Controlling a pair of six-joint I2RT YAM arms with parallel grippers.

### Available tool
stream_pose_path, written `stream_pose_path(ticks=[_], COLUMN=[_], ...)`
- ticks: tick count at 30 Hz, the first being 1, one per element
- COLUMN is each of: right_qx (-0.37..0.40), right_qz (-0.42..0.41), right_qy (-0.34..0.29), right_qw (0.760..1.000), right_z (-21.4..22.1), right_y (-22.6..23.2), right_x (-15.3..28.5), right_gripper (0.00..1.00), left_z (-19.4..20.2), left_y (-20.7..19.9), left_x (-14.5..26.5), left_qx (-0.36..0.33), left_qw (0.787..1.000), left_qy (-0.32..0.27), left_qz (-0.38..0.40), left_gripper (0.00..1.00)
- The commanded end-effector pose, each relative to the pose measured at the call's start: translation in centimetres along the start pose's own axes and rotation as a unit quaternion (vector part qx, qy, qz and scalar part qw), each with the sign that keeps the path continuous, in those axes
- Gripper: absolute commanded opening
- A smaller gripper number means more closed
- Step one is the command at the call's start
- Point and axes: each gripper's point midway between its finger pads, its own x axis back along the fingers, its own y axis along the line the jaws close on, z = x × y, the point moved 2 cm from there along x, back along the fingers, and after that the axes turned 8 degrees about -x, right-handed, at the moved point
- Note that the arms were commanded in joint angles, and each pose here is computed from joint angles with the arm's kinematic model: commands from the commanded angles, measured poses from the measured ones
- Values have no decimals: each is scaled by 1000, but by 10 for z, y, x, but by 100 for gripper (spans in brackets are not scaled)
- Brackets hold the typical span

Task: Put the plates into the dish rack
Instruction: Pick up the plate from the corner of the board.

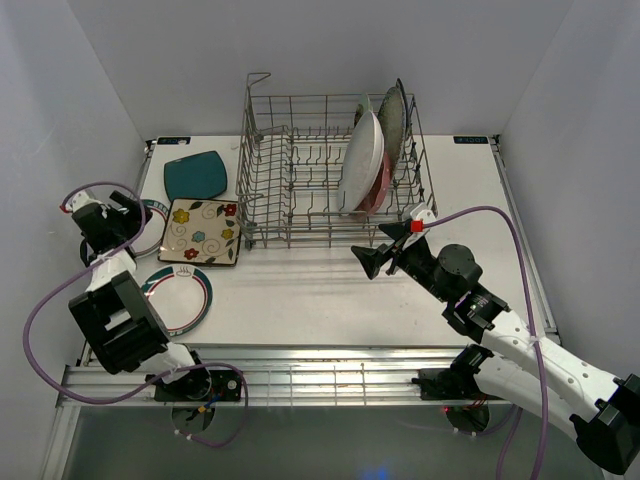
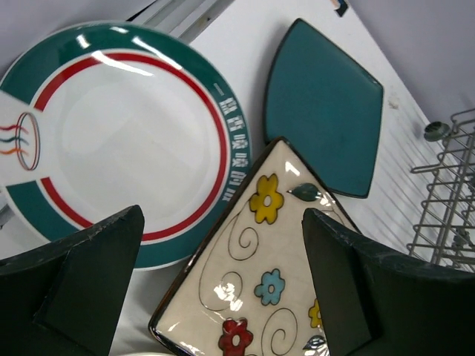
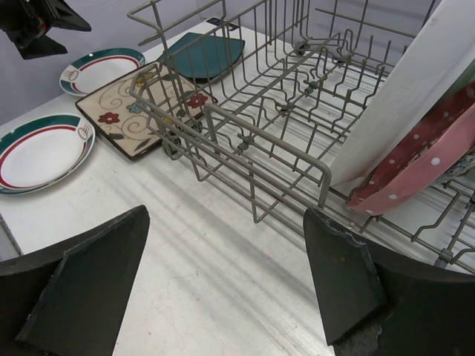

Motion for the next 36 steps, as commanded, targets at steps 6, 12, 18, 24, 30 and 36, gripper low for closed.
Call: stream_pose_path(ticks=[6, 12, 18, 24, 30, 36], right_qx=[-5, -5, -5, -5, -5, -5], right_qz=[-13, -15, -14, -15, -14, -15], right_qy=[-33, -32, -31, -32, -33, -32], right_qw=[999, 999, 999, 999, 999, 999], right_z=[-14, -14, -14, -14, -14, -13], right_y=[6, 7, 6, 7, 6, 6], right_x=[1, -1, -1, 0, 0, 1], right_gripper=[90, 90, 90, 90, 90, 90], left_z=[10, 27, 43, 55, 57, 57], left_y=[24, 34, 43, 56, 63, 69], left_x=[-3, -7, -11, -16, -16, -13], left_qx=[61, 67, 90, 122, 128, 140], left_qw=[997, 996, 994, 989, 987, 985], left_qy=[-3, 17, 42, 64, 63, 63], left_qz=[-41, -56, -52, -58, -79, -79], left_gripper=[98, 96, 95, 93, 93, 92])
